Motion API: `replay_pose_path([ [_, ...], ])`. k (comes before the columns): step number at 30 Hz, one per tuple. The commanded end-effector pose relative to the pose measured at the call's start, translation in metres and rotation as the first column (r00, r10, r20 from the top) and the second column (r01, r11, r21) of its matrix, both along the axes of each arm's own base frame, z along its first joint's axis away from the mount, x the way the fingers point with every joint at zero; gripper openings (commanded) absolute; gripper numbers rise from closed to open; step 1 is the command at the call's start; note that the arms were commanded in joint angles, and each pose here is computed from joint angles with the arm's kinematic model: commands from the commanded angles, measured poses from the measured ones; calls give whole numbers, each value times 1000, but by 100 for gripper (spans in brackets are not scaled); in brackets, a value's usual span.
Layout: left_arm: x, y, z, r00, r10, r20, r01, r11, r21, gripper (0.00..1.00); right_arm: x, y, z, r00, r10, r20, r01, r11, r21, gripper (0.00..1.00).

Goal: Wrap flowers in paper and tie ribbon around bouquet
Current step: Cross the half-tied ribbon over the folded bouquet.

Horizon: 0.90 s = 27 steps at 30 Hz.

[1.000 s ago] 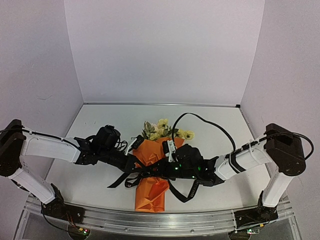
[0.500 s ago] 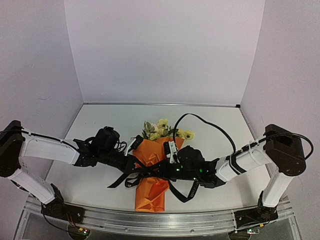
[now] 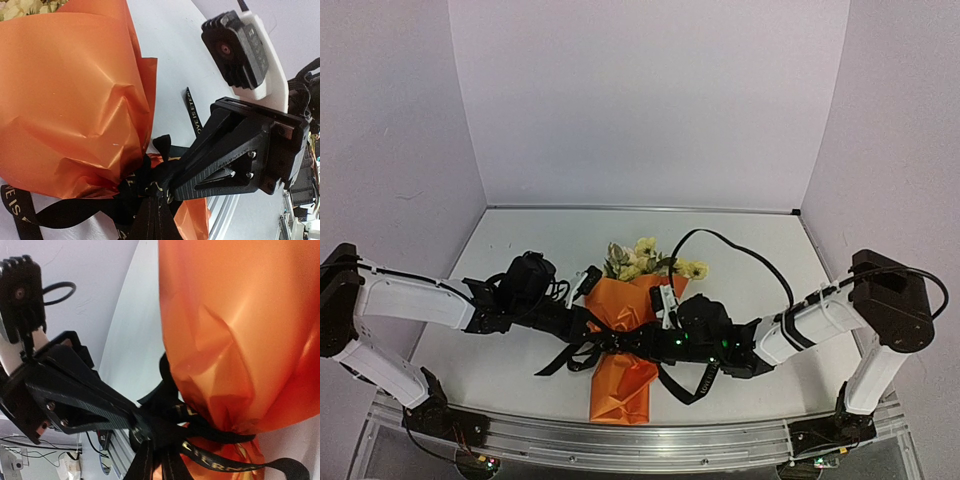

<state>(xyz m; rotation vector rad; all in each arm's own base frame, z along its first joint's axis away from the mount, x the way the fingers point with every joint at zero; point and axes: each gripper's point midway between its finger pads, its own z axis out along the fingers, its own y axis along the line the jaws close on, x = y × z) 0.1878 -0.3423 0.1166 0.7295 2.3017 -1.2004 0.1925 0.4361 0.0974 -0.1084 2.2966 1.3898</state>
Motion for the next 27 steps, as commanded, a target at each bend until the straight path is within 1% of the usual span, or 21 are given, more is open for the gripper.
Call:
replay_pose_path([
  [1, 10, 0, 19, 997, 35, 64, -31, 998, -48, 0, 0, -6, 6, 1000, -12, 12, 12, 1000, -3, 10],
  [10, 8, -2, 19, 998, 15, 60, -12, 998, -55, 0, 0, -2, 12, 1000, -4, 12, 3, 1000, 13, 9],
  [18, 7, -3, 16, 999, 9, 52, -6, 999, -53, 0, -3, -4, 29, 999, 8, 38, -10, 999, 43, 9],
  [23, 7, -4, 18, 999, 5, 53, -2, 998, -60, 0, -2, -3, 36, 1000, 2, 27, -4, 998, 64, 10],
  [24, 7, -4, 18, 999, 4, 52, -1, 998, -60, 0, -1, -3, 34, 1000, -6, 20, 5, 998, 62, 14],
  [26, 6, -4, 18, 999, 3, 50, 0, 998, -60, 0, 1, -3, 29, 1000, -30, -2, 30, 998, 59, 32],
  [27, 6, -5, 18, 999, 1, 49, 2, 998, -61, 0, 2, -3, 26, 999, -36, -11, 37, 998, 56, 34],
])
